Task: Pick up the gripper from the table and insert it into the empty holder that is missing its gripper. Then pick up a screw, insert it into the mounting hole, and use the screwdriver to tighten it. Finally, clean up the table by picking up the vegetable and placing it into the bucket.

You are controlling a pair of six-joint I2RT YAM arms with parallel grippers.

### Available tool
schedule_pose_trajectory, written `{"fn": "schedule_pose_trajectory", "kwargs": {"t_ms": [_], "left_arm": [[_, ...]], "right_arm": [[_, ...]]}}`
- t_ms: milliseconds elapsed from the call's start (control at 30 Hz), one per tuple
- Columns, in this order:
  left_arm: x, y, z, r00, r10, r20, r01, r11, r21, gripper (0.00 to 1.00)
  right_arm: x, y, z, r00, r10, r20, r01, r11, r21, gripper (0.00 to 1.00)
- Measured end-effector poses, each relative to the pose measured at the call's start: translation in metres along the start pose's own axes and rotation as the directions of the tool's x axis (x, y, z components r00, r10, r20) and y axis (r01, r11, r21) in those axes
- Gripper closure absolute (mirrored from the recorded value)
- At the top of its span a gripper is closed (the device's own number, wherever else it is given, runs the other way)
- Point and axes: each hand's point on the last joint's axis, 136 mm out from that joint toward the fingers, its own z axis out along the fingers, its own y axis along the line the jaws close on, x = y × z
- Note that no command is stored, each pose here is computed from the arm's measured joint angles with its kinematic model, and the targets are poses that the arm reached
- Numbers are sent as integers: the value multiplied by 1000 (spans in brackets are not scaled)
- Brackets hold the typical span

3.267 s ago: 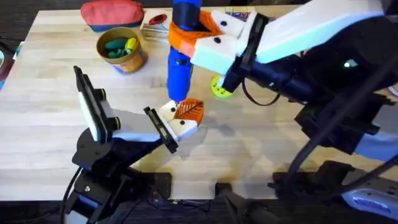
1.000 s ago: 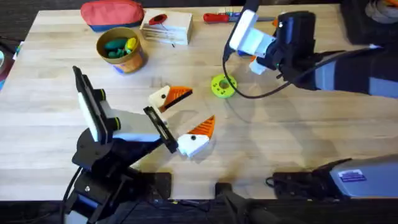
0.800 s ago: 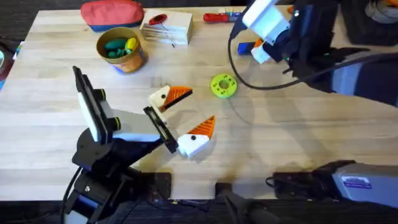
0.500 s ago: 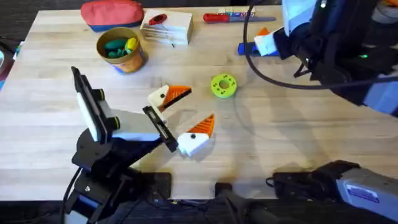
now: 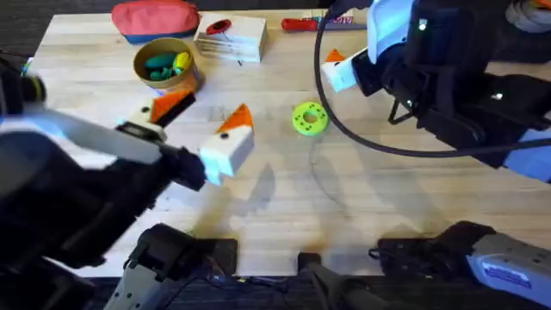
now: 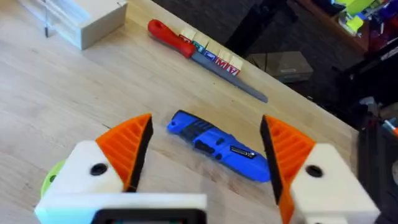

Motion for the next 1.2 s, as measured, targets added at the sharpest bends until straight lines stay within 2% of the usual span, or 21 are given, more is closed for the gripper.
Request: {"fn": "schedule_pose_trajectory", "kwargs": {"t_ms": [100, 200, 300, 367, 467, 500, 567, 600, 667, 733, 833, 900, 933, 1067, 1100, 1200], "left_arm": [[-18, 5, 3, 999, -12, -48, 9, 998, -61, 72], [-39, 3, 14, 997, -15, -76, 9, 997, -73, 70], [-36, 8, 17, 995, -29, -93, 20, 995, -102, 71], [-32, 20, 18, 992, -79, -100, 61, 983, -173, 71], [-18, 43, 21, 975, -185, -126, 138, 941, -309, 70], [-11, 51, 22, 964, -226, -138, 164, 919, -359, 70], [7, 69, 24, 929, -328, -173, 214, 855, -472, 70], [16, 78, 24, 906, -380, -185, 236, 818, -525, 70], [38, 98, 18, 841, -504, -194, 276, 710, -648, 70], [58, 116, 10, 774, -611, -165, 303, 587, -751, 70], [78, 136, -5, 685, -725, -72, 337, 403, -851, 68], [85, 149, -14, 637, -771, 14, 365, 285, -886, 68], [87, 155, -18, 617, -785, 55, 378, 235, -896, 70], [95, 176, -32, 544, -817, 192, 412, 61, -909, 69], [99, 179, -36, 519, -825, 223, 415, 16, -910, 69], [116, 187, -49, 420, -846, 328, 415, -143, -899, 69]], "right_arm": [[0, 1, 0, 1000, 0, 1, 0, 1000, -2, 10], [0, 1, 0, 1000, 0, 1, 0, 1000, -2, 10], [0, 1, 0, 1000, 0, 0, 0, 1000, -2, 10], [0, 1, 0, 1000, 0, 1, 0, 1000, -2, 10], [0, 1, 0, 1000, 0, 1, 0, 1000, -2, 10], [0, 1, 0, 1000, 0, 0, 0, 1000, -2, 10], [0, 1, 0, 1000, 0, 0, 0, 1000, -2, 10], [0, 1, 0, 1000, 0, 1, 0, 1000, -2, 10], [0, 1, 0, 1000, 0, 1, 0, 1000, -2, 10], [0, 1, 0, 1000, 0, 0, 0, 1000, -2, 10], [0, 1, 0, 1000, 0, 0, 0, 1000, -2, 10], [0, 1, 0, 1000, -1, 0, 1, 1000, -2, 10], [0, 1, 0, 1000, 0, 0, 0, 1000, -2, 10], [0, 1, 0, 1000, 0, 0, 0, 1000, -2, 11], [0, 1, 0, 1000, 0, 0, 0, 1000, -2, 11], [0, 1, 0, 1000, -1, 0, 1, 1000, -2, 11]]}}
